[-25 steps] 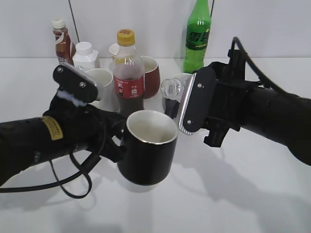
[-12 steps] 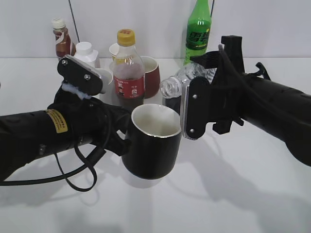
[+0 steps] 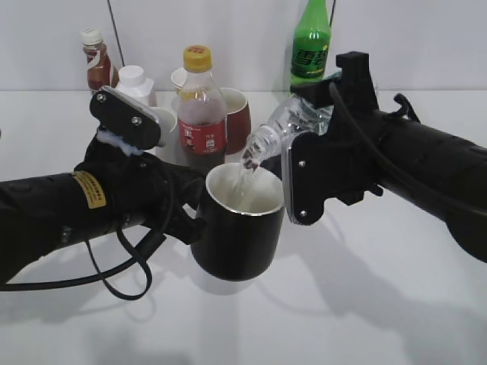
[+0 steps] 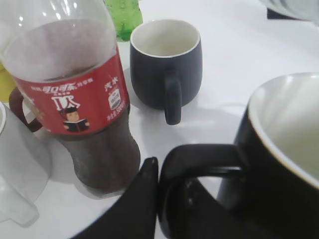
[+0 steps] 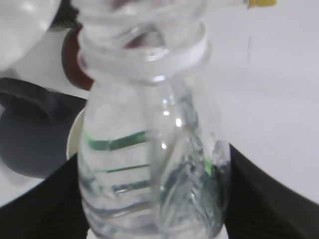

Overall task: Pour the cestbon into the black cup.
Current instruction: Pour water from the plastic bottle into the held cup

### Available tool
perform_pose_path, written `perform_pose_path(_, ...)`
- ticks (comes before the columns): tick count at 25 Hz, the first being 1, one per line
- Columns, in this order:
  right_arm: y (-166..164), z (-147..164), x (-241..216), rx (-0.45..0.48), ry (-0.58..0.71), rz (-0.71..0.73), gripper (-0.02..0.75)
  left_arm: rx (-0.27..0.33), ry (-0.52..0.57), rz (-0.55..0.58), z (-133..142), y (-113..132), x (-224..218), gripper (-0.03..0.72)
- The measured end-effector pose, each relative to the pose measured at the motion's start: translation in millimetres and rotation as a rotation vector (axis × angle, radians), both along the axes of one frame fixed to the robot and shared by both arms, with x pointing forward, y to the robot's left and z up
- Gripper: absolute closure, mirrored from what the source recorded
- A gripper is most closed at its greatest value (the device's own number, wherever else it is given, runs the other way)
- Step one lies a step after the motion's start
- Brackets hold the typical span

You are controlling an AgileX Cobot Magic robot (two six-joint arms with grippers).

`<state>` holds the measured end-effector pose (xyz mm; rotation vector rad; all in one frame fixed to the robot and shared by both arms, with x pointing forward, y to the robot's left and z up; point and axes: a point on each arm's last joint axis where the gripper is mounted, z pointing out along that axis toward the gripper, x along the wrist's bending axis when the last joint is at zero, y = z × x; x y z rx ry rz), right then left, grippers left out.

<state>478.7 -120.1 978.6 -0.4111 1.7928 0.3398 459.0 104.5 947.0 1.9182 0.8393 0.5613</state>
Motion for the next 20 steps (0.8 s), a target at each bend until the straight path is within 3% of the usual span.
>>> perform_pose_path(13,0.0,2.0,0.5,0.002,-0.024,0.000,0.229,0.000,0.000,-0.001,0.0,0.0,0.0,0.637)
perform_pose_path(17,-1.0,-1.3,0.2,0.014,0.023,-0.017,0.229,0.000,0.000,-0.001,0.0,0.0,0.0,0.637)
perform_pose_path(20,-1.4,-6.4,-1.4,0.087,0.126,-0.048,0.229,0.000,0.000,0.000,0.0,0.0,0.0,0.637)
